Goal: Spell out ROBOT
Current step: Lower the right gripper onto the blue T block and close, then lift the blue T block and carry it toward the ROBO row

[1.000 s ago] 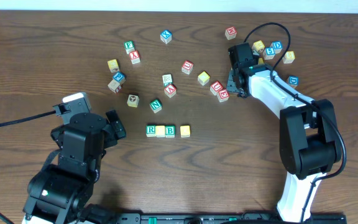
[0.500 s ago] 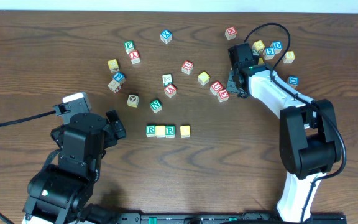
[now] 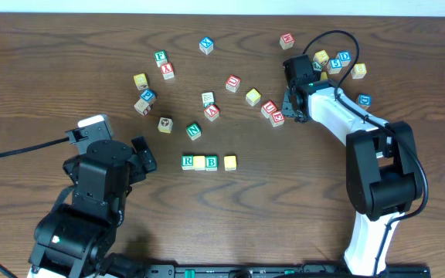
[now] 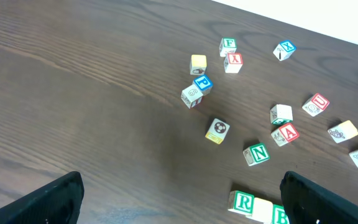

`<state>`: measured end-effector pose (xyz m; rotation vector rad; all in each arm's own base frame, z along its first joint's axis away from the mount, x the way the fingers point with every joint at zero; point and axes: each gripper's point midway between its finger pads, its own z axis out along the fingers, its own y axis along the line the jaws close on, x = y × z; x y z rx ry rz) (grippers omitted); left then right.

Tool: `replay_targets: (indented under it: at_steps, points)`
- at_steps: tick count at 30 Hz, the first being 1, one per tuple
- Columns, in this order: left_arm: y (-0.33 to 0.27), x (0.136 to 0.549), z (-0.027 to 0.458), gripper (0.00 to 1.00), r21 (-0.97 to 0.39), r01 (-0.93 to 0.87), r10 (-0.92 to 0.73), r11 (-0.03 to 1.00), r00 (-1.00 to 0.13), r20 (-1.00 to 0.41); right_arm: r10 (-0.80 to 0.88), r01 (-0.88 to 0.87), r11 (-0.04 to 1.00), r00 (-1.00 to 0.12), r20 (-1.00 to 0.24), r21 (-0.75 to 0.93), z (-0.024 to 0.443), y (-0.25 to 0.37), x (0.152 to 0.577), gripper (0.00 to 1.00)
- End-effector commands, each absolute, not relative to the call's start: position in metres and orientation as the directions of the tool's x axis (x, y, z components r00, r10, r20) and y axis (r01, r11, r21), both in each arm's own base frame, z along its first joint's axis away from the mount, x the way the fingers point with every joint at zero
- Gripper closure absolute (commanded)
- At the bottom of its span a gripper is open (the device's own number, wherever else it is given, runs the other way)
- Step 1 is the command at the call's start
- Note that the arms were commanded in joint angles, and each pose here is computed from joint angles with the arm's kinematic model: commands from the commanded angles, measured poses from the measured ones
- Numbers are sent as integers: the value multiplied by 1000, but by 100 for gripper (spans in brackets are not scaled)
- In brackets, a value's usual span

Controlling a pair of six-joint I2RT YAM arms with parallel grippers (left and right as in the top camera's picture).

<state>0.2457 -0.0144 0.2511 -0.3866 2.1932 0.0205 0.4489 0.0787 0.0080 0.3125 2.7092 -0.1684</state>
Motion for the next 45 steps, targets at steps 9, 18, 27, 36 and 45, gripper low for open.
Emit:
replay_targets:
  at_steps: [9,18,27,36,45]
  points:
    - [-11,247,261,1,-118,-287,-263,951,-542,-798,198,253,964,-890,-410,-84,4,78,448,72]
    - [-11,247,261,1,-118,-286,-262,951,-542,-798,199,254,964,-887,-417,-80,6,78,450,73]
    - [-11,247,261,1,-118,-287,-263,951,-542,-798,173,232,970,-861,-478,-67,63,79,459,75]
    - [-11,247,261,1,-118,-287,-263,951,-542,-798,195,223,974,-781,-593,26,175,78,441,80]
    - [-11,246,261,1,-118,-287,-263,951,-542,-798,213,152,977,-777,-593,151,244,98,374,91]
